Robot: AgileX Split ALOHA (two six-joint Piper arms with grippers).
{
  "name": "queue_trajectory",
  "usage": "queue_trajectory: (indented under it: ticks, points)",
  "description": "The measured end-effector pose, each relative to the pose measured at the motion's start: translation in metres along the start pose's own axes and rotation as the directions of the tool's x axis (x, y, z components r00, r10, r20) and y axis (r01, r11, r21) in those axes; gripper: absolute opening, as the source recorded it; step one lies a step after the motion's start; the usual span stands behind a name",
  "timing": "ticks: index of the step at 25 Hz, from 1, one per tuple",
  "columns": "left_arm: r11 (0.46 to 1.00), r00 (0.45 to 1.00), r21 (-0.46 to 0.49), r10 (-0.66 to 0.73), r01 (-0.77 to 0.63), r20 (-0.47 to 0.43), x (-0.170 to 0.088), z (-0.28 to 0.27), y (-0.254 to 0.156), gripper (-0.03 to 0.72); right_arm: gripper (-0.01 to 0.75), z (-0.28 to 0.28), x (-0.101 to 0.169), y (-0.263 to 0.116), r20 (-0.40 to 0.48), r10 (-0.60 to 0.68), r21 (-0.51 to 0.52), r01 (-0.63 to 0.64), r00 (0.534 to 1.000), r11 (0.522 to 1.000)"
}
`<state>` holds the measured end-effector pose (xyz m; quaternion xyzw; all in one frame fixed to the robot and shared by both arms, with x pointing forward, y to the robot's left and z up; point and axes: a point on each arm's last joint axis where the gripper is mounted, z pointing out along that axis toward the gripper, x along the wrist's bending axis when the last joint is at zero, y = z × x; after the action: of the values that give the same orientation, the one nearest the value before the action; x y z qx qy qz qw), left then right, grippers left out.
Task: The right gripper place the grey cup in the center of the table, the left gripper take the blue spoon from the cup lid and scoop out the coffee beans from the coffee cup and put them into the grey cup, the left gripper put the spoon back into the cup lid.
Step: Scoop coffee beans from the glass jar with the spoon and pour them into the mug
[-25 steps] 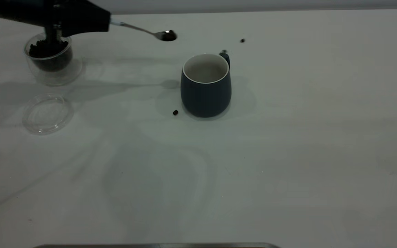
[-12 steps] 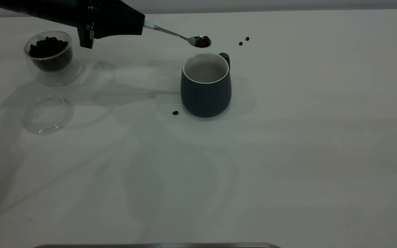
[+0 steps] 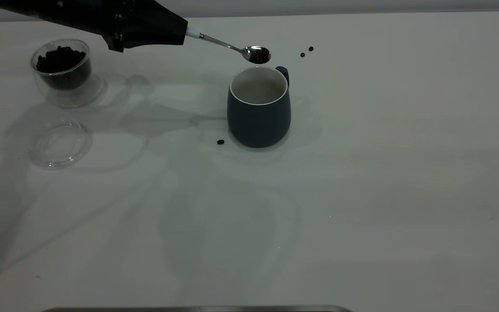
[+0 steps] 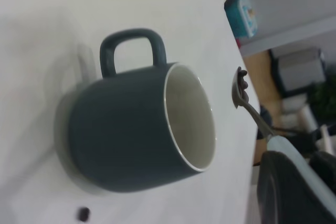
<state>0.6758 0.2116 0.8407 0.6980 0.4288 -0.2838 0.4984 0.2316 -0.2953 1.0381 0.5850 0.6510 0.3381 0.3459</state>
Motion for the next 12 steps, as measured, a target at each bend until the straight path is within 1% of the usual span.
queue_trajectory:
  ticks: [4,8,12]
  points:
    - [0.993,0.993,0.000,0.119,-0.119,0.000,0.0000,0.0000,0.0000,0.126,0.461,0.0000,0.0000,0.0000,0.000,0.000,0.000,0.000,1.000,1.000]
    - [0.969,0.969,0.000,0.245,-0.245,0.000,0.0000,0.0000,0.0000,0.126,0.461,0.0000,0.0000,0.0000,0.000,0.000,0.000,0.000,1.000,1.000]
    - [0.948,0.948,-0.006,0.319,-0.319,0.000,-0.0001,0.0000,0.0005,0.126,0.461,0.0000,0.0000,0.0000,0.000,0.000,0.000,0.000,1.000,1.000]
